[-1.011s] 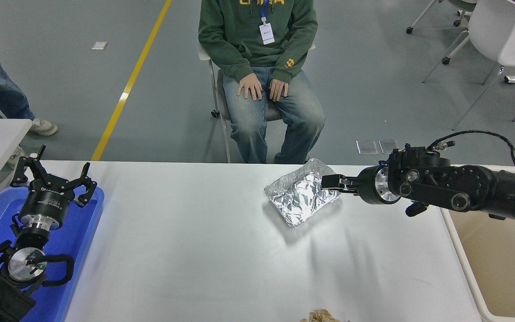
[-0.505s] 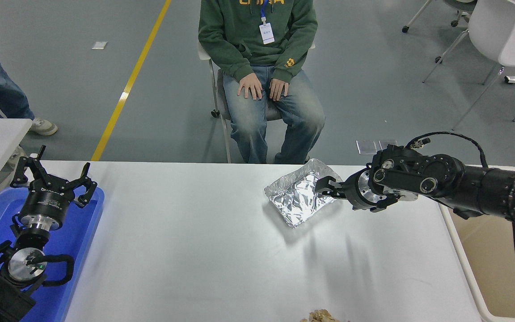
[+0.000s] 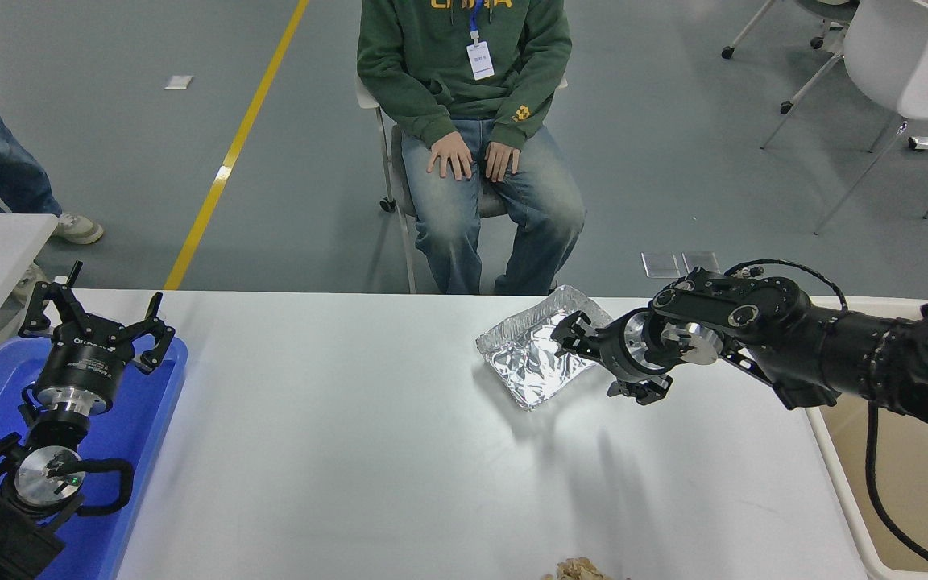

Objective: Clean the table surface

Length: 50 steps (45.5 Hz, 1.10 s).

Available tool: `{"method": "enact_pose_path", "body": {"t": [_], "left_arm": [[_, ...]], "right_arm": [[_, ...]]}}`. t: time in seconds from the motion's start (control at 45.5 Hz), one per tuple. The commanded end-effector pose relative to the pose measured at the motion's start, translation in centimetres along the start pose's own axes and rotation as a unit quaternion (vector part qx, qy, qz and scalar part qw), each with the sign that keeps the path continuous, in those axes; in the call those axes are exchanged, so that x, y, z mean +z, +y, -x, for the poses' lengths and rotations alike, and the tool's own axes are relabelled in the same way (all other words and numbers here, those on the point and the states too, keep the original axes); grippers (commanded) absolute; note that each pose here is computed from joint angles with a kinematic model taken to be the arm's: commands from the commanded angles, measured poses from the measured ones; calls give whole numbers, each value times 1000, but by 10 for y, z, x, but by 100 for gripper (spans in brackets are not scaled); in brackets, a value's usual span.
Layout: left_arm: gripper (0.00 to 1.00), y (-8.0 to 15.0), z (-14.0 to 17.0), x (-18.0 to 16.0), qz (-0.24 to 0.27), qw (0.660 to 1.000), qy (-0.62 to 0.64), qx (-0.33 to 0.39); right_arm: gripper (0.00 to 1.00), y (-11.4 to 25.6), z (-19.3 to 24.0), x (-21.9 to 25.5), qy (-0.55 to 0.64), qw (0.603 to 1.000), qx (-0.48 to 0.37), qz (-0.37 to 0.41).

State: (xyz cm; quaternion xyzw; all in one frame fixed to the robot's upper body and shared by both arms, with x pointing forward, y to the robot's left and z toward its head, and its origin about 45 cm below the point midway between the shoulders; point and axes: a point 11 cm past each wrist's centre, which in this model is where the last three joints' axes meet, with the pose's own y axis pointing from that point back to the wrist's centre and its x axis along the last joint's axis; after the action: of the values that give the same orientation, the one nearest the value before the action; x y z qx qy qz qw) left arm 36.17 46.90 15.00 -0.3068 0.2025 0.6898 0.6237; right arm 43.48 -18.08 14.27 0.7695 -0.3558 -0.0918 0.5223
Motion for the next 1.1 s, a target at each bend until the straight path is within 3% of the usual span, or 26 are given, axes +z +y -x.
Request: {"method": "enact_pose_path", "body": {"t": [0.0,0.747,1.077], "left_arm": [[100,0,0,0,0,1000,0,0],[100,0,0,0,0,1000,0,0],[100,0,0,0,0,1000,0,0]], "right_arm": [[90,-9,4,-2,-23,1000,4,0],[87,-26,-1,16,-49,998,36,14],[83,-21,-33,23,-81,993,81,8]]}}
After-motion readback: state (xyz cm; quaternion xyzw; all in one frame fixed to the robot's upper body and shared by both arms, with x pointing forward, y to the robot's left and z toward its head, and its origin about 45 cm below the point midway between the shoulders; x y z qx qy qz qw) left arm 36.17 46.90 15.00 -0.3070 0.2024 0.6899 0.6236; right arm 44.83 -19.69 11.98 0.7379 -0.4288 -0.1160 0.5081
